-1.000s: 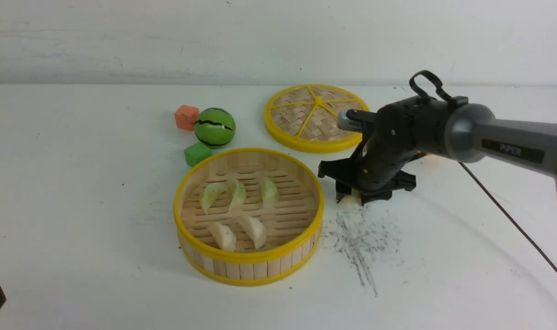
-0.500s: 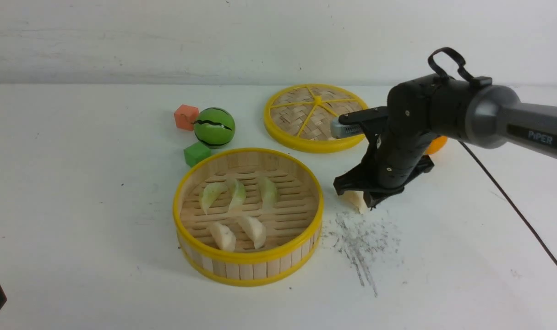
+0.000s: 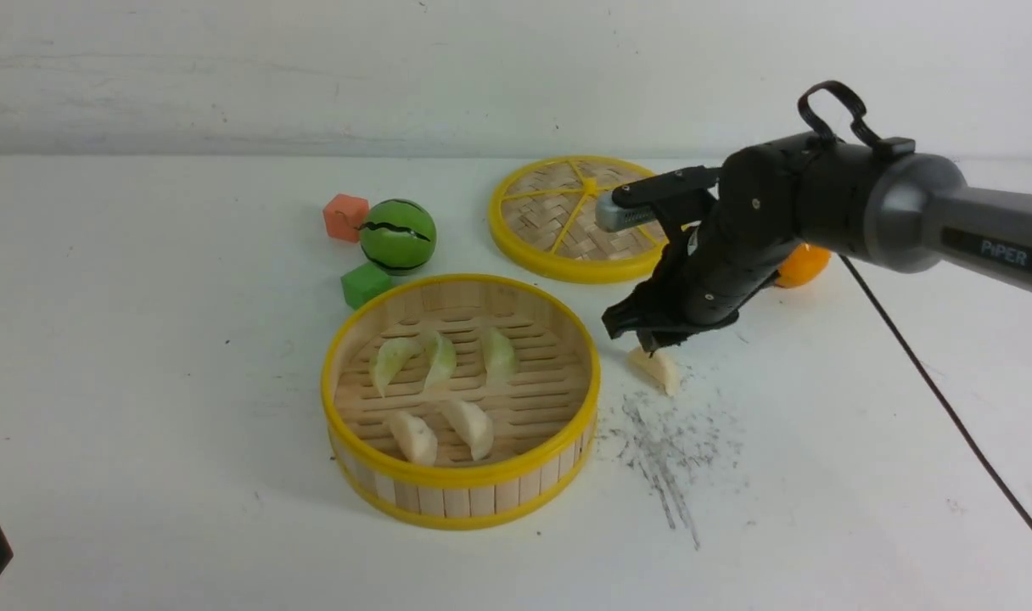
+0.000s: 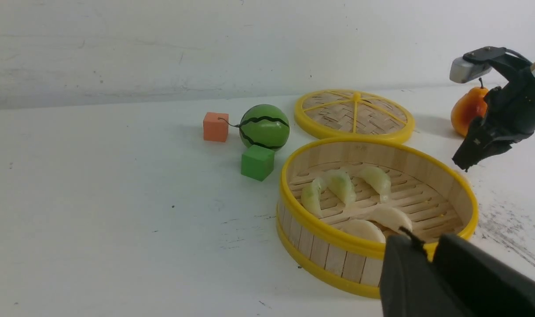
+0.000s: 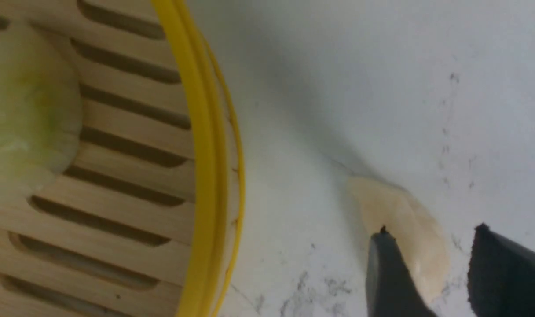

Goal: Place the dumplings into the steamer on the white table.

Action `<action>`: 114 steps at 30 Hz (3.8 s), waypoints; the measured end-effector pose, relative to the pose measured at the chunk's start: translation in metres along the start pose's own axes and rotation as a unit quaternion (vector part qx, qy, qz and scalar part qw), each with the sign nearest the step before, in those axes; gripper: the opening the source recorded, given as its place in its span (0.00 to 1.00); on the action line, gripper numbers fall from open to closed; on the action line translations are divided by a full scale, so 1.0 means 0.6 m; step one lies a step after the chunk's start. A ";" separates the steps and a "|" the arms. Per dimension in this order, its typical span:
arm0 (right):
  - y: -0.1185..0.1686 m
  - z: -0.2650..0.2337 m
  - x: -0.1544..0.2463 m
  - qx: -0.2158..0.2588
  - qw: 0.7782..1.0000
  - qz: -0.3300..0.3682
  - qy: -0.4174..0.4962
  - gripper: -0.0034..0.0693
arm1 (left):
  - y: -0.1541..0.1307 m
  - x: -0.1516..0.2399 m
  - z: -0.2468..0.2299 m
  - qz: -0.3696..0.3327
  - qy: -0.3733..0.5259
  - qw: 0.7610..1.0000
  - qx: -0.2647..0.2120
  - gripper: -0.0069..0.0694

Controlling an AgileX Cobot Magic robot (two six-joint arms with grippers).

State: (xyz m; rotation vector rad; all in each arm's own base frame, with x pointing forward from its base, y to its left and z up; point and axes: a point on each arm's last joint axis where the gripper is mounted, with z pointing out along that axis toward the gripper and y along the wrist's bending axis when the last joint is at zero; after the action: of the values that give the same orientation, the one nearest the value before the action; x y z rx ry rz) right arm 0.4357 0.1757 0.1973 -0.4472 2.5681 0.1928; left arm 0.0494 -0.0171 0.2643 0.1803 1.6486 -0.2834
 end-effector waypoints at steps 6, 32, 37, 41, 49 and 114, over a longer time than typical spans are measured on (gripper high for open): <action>-0.002 0.048 0.021 0.001 0.999 0.001 0.033 0.48 | 0.000 0.000 0.000 0.000 0.000 1.000 0.000 0.21; 0.174 -0.007 0.008 -0.152 0.984 -0.060 0.064 0.37 | 0.000 0.000 0.000 0.000 0.000 1.000 0.000 0.24; 0.176 0.001 0.011 -0.153 0.984 -0.058 0.067 0.50 | 0.000 0.000 0.000 0.000 0.000 1.000 0.000 0.24; 0.177 -0.015 0.005 -0.156 0.984 -0.057 0.062 0.65 | 0.000 0.000 0.000 0.001 0.000 1.000 0.000 0.24; 0.157 -0.186 -0.036 -0.109 0.989 -0.101 0.008 0.54 | 0.001 0.000 0.000 0.010 0.000 1.000 -0.003 0.25; -0.050 -0.332 0.618 0.140 0.919 0.087 -0.357 0.04 | 0.001 0.003 0.000 0.011 0.008 1.000 -0.003 0.33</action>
State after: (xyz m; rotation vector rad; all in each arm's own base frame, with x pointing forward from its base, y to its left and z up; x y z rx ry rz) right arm 0.0525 0.0014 0.1738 -0.0159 1.8667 0.0324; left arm 0.0495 -0.0166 0.2626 0.1961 1.6631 -0.2612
